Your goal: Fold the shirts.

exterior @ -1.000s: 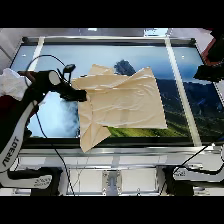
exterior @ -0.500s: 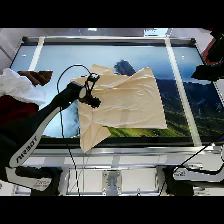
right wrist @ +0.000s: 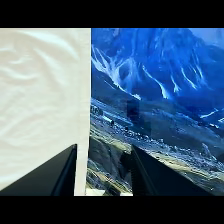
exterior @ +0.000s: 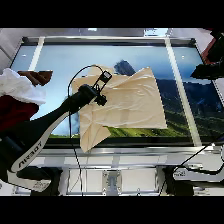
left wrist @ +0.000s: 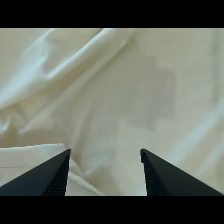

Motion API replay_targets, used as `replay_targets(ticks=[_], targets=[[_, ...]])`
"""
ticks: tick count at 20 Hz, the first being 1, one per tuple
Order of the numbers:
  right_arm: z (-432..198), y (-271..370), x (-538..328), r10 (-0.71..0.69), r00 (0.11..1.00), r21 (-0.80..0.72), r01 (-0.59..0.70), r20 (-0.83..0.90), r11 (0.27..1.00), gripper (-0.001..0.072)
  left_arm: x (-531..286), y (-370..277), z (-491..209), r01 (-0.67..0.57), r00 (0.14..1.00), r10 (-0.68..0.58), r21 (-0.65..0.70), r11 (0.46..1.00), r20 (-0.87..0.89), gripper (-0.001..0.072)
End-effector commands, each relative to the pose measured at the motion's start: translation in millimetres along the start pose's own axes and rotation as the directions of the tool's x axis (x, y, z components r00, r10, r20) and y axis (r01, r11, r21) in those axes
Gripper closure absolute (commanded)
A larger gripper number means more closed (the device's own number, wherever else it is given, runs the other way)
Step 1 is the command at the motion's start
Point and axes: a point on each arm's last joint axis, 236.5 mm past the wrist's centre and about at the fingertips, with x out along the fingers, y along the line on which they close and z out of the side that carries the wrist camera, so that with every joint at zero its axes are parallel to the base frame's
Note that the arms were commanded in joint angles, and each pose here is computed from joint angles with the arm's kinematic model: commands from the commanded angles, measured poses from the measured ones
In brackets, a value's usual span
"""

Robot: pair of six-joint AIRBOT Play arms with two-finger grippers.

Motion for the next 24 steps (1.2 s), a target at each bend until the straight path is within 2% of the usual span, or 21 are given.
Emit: replay_targets(ticks=[1, 3, 9, 14, 16, 24], targets=[[2.0, -0.2, -0.3, 0.0, 1.0, -0.022, 0.0, 0.009, 1.0, 0.0312, -0.4, 10.9, -20.7, -0.067, 0.994, 0.057, -0.11, 0.992, -0.089, 0.0225], [1.9, -0.1, -0.3, 0.0, 1.0, -0.023, 0.0, 0.009, 1.0, 0.0312, 0.4, 20.3, -43.0, -0.133, 0.978, 0.102, -0.172, 0.976, -0.181, 0.0225], [0.6, 2.1, -0.1, 0.01, 1.0, -0.022, -0.01, 0.003, 1.0, 0.0311, 23.1, 15.0, -97.8, -0.206, 0.912, 0.13, -0.162, 0.965, -0.388, 0.0225], [0.7, 2.3, -0.1, 0.01, 1.0, -0.026, -0.01, 0.004, 1.0, 0.0312, 35.1, 19.6, -95.1, -0.259, 0.916, 0.162, -0.231, 0.938, -0.366, 0.0228], [1.0, 2.8, -0.2, 0.013, 1.0, -0.026, -0.013, 0.005, 1.0, 0.0312, 40.5, 20.3, -95.1, -0.261, 0.919, 0.162, -0.246, 0.934, -0.361, 0.03], [2.0, 2.7, -0.2, 0.012, 1.0, -0.028, -0.012, 0.009, 1.0, 0.0313, 35.6, 21.6, -56.9, -0.231, 0.951, 0.142, -0.325, 0.917, -0.276, 0.03]])
